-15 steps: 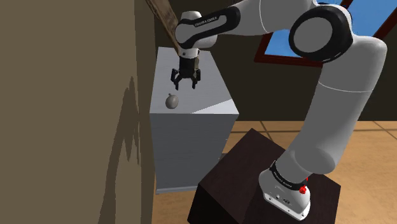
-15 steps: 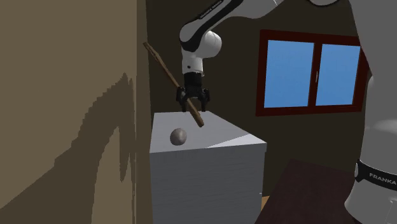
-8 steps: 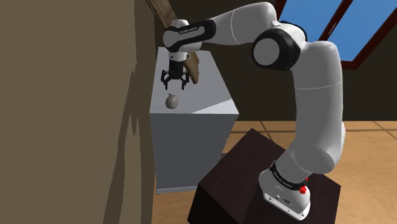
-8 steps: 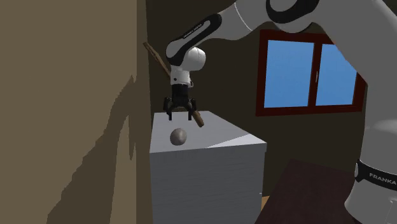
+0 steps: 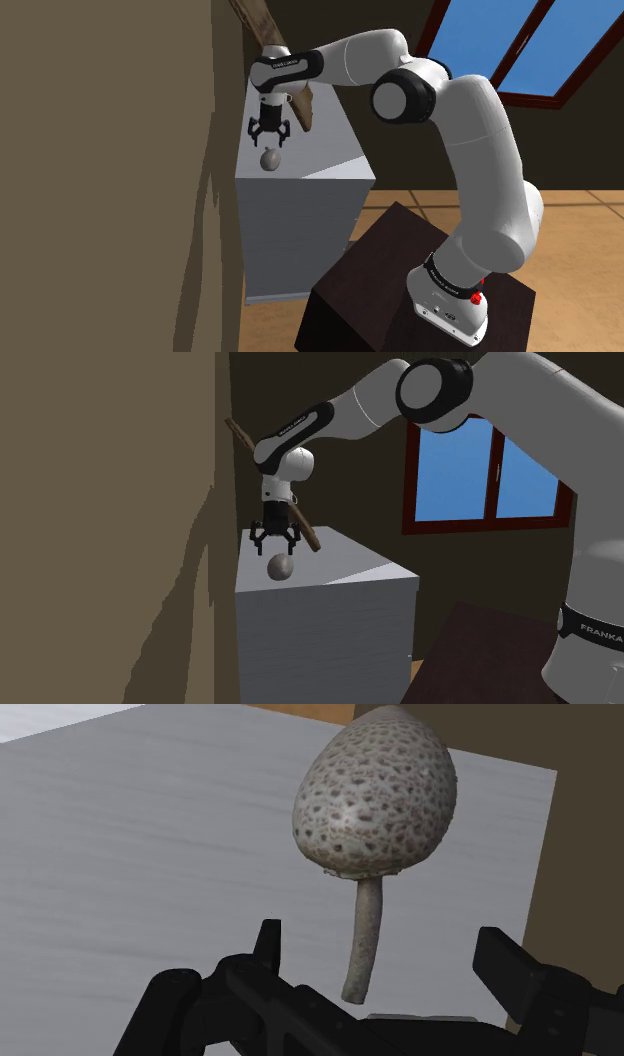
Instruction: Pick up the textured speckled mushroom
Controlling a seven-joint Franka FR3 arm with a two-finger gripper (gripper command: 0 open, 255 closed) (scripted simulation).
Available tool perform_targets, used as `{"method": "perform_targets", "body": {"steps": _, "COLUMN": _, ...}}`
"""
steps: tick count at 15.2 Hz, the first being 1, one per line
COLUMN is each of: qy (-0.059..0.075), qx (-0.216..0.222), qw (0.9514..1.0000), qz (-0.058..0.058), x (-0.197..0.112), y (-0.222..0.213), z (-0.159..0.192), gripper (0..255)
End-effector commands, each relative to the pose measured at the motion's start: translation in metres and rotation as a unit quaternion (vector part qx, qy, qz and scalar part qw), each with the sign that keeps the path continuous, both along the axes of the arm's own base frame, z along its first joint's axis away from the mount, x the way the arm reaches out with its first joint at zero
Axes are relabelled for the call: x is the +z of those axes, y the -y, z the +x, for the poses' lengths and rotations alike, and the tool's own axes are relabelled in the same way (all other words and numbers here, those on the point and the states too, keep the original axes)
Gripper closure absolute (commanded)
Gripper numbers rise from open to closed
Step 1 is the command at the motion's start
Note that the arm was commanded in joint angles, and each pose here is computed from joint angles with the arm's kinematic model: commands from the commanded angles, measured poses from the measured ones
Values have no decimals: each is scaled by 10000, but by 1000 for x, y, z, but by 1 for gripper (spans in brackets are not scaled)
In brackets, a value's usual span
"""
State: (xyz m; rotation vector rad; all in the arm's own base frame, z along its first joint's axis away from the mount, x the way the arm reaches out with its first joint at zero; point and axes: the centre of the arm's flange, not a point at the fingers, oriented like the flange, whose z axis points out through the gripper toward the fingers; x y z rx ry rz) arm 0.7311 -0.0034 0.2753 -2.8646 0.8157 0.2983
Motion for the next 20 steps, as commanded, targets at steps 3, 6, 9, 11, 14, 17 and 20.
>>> {"method": "perform_targets", "body": {"steps": 3, "qy": 1, "qx": -2, "qw": 10000, "qz": 0, "x": -19, "y": 1, "z": 0, "gripper": 0}}
{"method": "perform_targets", "body": {"steps": 6, "qy": 1, "qx": -2, "qw": 10000, "qz": 0, "x": -18, "y": 0, "z": -1, "gripper": 255}}
{"method": "perform_targets", "body": {"steps": 9, "qy": 1, "qx": -2, "qw": 10000, "qz": 0, "x": -18, "y": 0, "z": -1, "gripper": 255}}
{"method": "perform_targets", "body": {"steps": 11, "qy": 1, "qx": -2, "qw": 10000, "qz": 0, "x": -18, "y": 0, "z": -1, "gripper": 255}}
{"method": "perform_targets", "body": {"steps": 14, "qy": 1, "qx": -2, "qw": 10000, "qz": 1, "x": -19, "y": 1, "z": 0, "gripper": 255}}
{"method": "perform_targets", "body": {"steps": 17, "qy": 1, "qx": -2, "qw": 10000, "qz": 0, "x": -3, "y": 1, "z": 0, "gripper": 255}}
{"method": "perform_targets", "body": {"steps": 20, "qy": 1, "qx": -2, "qw": 10000, "qz": 1, "x": 13, "y": 1, "z": 0, "gripper": 255}}
